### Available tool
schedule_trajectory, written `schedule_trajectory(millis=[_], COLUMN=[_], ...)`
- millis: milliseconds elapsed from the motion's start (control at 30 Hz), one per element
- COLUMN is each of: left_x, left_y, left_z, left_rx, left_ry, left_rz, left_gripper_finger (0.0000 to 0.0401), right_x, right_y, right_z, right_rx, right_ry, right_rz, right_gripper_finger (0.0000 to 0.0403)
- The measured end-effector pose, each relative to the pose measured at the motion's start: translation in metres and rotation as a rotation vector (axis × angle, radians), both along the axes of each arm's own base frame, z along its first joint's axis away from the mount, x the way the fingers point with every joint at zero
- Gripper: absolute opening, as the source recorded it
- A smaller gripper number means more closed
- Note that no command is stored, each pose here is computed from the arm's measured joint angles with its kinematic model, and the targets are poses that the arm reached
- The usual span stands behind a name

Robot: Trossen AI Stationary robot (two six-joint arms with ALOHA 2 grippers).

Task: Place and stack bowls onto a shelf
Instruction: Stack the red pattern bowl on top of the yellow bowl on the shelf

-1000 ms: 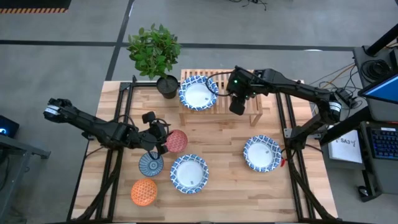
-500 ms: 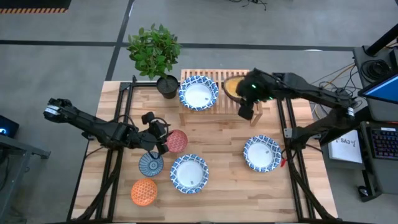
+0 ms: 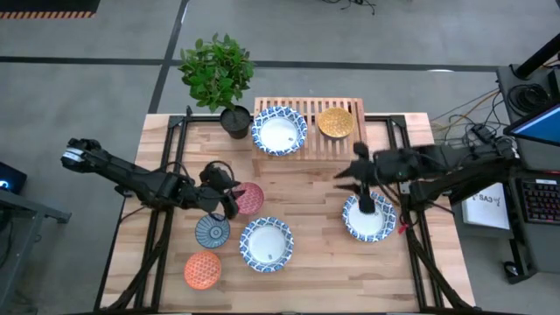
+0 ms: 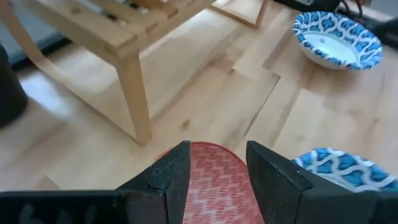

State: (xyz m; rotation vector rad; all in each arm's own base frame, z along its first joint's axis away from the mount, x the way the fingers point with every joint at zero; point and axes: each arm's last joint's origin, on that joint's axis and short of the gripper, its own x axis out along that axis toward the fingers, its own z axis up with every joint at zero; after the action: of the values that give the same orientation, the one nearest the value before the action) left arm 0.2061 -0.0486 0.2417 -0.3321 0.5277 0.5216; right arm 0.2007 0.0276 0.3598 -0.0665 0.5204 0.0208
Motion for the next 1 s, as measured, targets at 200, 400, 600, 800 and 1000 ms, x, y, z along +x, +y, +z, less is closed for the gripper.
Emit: schedule_trajectory(millis=[200, 400, 600, 800, 1000], left_x=[-0.001, 0.003, 0.017, 0.024, 0.028], left_y=[0.0, 0.006, 0.016, 0.025, 0.028], left_z=[-0.002, -0.015, -0.037, -0.053, -0.035], left_rx=[-0.149, -0.296, -0.418, -0.471, -0.439], left_ry=[-0.034, 0.002, 0.113, 0.229, 0.378], left_rz=[0.086, 0.204, 0.261, 0.291, 0.32], left_gripper_finger=[0.0139, 0.0139, 0.0139, 0.0139, 0.0139], right_x=[0.001, 0.001, 0.001, 0.001, 0.001], right_y=[0.022, 0.026, 0.026, 0.026, 0.026], right_z=[-0.039, -0.066, -0.072, -0.072, -0.071], right_rx=[-0.044, -0.085, -0.094, -0.121, -0.122], right_ry=[-0.044, -0.024, -0.012, -0.017, -0.027], right_rz=[0.117, 0.119, 0.122, 0.137, 0.139], right_gripper_finger=[0.0102, 0.01, 0.01, 0.0091, 0.008])
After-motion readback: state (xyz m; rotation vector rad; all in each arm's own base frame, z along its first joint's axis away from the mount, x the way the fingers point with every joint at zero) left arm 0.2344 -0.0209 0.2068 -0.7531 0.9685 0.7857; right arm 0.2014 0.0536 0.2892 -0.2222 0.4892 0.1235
